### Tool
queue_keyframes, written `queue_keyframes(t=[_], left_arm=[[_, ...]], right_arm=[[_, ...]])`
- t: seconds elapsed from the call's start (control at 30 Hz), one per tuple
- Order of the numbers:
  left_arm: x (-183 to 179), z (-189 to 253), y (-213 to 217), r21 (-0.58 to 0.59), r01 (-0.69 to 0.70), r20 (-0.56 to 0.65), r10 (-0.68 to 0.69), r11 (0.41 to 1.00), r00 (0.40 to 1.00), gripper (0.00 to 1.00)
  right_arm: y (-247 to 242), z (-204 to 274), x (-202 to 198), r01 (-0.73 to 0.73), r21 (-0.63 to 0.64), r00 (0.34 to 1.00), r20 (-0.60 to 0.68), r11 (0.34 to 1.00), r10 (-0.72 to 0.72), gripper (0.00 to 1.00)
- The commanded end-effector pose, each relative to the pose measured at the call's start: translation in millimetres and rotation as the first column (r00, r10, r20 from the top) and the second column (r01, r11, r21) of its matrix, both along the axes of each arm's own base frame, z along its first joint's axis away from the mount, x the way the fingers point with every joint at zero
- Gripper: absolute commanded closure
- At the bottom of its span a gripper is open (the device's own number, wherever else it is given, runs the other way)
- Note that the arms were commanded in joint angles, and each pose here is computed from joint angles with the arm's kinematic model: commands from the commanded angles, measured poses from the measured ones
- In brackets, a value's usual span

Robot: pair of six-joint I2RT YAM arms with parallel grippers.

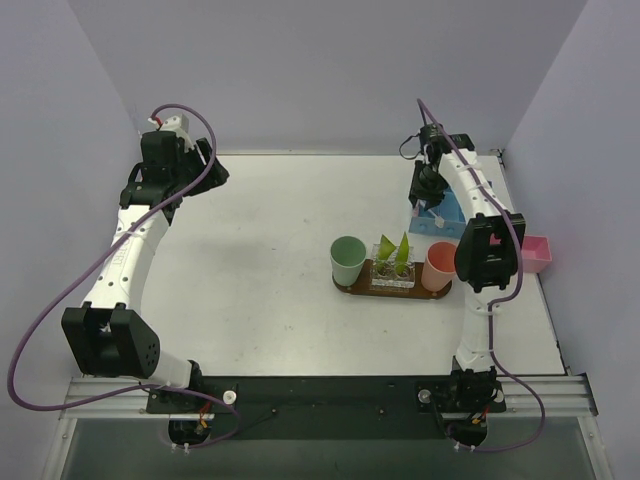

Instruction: Prepare toiletry sets of a toothbrush and toothpaste on the tray

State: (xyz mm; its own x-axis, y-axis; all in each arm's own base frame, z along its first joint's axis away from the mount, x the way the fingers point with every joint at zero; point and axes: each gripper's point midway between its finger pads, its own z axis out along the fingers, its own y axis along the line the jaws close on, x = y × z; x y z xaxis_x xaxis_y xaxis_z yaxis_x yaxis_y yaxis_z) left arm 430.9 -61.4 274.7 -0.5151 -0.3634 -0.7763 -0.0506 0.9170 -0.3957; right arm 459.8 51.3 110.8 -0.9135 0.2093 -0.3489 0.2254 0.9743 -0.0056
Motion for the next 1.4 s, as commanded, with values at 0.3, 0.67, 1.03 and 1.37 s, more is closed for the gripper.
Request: queue_keyframes(t=[0.3, 0.67, 1.03, 1.37], left_arm=[[3.6, 27.1, -0.2, -0.001, 0.004, 0.071, -0.004, 1.0, 0.997, 0.31], [2.8, 27.5, 0.8, 0.009, 0.002, 0.072, -0.002, 1.0, 0.997, 0.31], [0.9, 26.5, 0.5, 0.007, 0.002, 0.072, -0.003, 1.0, 0.997, 0.32], [-0.9, 31.9, 0.5, 0.013, 0.009, 0.081, -0.01, 1.0, 0.997, 0.31]], right_arm=[[4.6, -25.6, -6.4, -0.015, 0.026, 0.997, -0.079, 1.0, 0.017, 0.79], [1.3, -10.1, -10.9, -0.018, 0.014, 0.998, -0.052, 1.0, 0.019, 0.91], [-4.9, 15.3, -14.3, -0.023, 0.005, 1.0, -0.002, 1.0, 0.023, 1.0], [0.1, 53.4, -21.5, -0.036, 0.045, 0.998, 0.06, 0.998, 0.033, 1.0]])
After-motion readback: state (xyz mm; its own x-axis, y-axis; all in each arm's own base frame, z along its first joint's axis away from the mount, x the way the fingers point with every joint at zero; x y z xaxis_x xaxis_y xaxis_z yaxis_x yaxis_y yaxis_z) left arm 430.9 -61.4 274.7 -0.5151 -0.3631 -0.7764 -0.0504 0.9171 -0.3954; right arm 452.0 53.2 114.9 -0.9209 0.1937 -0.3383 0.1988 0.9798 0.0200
